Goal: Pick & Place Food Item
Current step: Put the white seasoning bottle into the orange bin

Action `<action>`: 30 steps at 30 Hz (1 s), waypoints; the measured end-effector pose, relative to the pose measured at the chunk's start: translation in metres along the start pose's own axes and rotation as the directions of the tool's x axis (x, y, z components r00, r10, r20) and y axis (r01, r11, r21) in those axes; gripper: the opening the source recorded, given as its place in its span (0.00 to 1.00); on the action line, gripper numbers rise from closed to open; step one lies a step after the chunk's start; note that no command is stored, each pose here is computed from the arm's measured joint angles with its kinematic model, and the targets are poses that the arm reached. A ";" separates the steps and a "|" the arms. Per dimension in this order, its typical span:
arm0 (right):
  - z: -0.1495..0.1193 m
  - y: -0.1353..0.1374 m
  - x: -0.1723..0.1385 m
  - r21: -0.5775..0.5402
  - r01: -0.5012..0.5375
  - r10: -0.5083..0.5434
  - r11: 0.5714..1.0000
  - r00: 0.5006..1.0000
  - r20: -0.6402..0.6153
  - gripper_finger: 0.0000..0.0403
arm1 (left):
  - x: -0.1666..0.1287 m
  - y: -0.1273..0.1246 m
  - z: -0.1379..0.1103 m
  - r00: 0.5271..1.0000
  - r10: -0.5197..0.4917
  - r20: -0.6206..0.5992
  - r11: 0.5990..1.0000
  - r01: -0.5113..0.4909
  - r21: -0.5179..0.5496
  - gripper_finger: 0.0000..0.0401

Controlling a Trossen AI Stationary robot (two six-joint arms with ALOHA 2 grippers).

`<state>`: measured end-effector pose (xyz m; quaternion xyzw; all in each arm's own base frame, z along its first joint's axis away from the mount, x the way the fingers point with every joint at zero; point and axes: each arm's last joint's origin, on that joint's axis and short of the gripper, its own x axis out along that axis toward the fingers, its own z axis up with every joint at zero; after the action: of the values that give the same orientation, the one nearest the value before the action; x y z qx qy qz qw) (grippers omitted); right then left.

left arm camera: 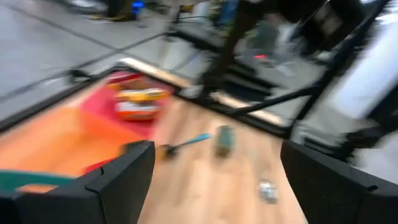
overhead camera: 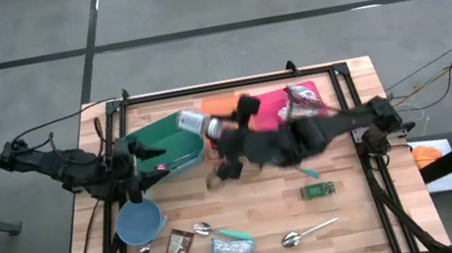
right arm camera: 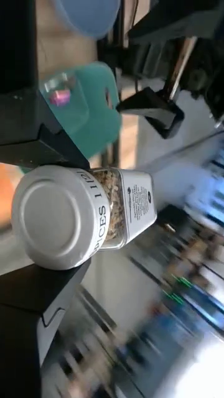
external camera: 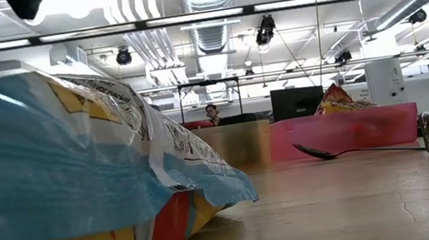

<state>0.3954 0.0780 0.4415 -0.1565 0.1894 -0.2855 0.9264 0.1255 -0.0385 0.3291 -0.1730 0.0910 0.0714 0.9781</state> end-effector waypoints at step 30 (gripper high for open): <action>-0.063 -0.139 0.092 0.473 0.170 0.098 0.865 0.867 -0.489 0.49 | 0.001 0.008 -0.012 0.991 0.123 -0.058 0.990 -0.119 0.069 0.86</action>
<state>0.3730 -0.0977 0.4176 0.1646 0.3377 -0.3730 0.8484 0.1238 -0.0355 0.3150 -0.1373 0.1341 0.1223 0.9738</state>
